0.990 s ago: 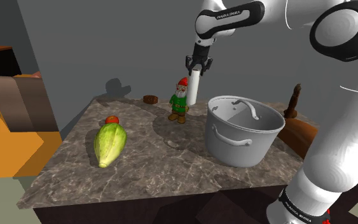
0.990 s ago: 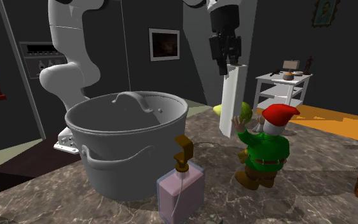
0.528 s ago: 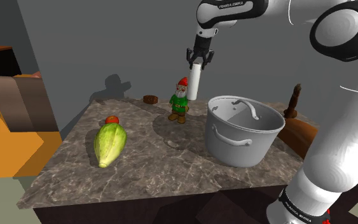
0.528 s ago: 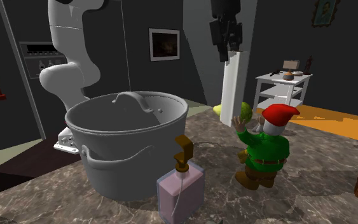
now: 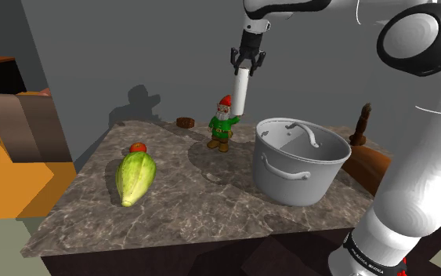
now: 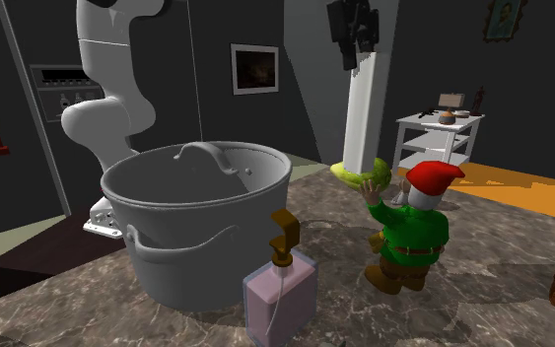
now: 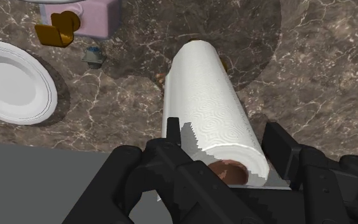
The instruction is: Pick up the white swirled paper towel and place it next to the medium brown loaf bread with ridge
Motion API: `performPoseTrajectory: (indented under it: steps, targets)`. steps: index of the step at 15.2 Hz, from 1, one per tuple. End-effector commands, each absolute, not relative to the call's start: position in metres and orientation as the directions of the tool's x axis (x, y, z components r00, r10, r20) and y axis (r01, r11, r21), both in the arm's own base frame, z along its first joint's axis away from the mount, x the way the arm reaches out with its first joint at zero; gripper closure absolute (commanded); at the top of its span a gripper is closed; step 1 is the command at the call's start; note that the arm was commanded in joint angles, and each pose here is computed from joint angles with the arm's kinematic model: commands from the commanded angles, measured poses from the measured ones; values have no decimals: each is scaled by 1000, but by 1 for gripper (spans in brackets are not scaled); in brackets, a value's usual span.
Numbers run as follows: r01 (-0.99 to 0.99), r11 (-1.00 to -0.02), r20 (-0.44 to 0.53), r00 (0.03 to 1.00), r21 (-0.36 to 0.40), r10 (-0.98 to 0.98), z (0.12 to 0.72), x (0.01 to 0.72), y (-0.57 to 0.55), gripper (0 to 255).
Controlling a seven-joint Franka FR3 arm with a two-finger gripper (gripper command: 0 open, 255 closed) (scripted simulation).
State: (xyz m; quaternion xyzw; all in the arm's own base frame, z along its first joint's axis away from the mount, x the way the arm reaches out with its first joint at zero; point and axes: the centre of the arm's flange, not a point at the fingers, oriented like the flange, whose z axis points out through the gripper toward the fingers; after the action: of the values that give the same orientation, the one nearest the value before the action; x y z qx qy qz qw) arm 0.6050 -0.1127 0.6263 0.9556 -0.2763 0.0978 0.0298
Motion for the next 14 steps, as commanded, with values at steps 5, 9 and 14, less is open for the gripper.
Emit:
performPoseTrajectory:
  steps: [5,9,14]
  targets:
    - [-534,-846,203,828,3,-522,657,605,-114,255]
    - [-534,-846,203,828,3,-522,657,575,-157,255]
    - [-534,-846,203,828,3,-522,657,537,-211,255]
